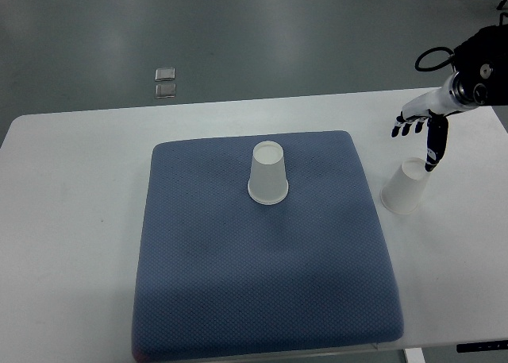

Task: Stack paper cups
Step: 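Move the right hand over the white cup beside the pad, then lower the right hand and close fingers around the white cup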

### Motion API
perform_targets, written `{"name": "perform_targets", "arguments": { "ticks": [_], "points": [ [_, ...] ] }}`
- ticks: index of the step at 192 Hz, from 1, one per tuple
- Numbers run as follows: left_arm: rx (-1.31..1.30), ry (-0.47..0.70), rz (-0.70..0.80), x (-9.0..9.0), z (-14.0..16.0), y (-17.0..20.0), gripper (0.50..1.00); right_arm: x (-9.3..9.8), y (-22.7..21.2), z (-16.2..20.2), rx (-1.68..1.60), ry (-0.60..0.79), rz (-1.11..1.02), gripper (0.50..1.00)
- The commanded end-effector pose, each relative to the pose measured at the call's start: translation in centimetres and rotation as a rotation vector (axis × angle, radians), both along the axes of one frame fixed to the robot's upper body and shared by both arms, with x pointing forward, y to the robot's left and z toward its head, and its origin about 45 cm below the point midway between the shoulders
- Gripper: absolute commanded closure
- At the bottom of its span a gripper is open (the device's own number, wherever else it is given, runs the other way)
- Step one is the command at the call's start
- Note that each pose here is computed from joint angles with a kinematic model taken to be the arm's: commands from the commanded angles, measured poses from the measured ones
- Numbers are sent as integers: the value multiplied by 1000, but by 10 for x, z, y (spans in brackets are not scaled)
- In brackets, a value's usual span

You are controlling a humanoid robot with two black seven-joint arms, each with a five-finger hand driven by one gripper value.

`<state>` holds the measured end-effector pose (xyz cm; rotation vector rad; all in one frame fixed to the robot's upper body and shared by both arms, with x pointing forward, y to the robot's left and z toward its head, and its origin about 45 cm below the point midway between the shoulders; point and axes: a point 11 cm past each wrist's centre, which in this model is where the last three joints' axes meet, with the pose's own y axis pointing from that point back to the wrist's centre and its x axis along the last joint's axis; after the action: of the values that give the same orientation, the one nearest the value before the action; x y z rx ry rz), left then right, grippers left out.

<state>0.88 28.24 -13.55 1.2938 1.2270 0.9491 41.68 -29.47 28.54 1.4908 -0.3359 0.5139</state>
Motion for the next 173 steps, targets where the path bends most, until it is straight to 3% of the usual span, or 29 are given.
{"name": "perform_targets", "arguments": {
  "ticks": [1,85,173],
  "points": [
    [-1,0,0,0,0,0,500,0,-2,-14,-5,-1,-2,581],
    [3,-1,4,0,0,1,500,-4,-2,-68,-25,-20,7,581],
    [5,0,5,-1,0,1,500,-1,-12,-76,-38,-38,-9,595]
  ]
}}
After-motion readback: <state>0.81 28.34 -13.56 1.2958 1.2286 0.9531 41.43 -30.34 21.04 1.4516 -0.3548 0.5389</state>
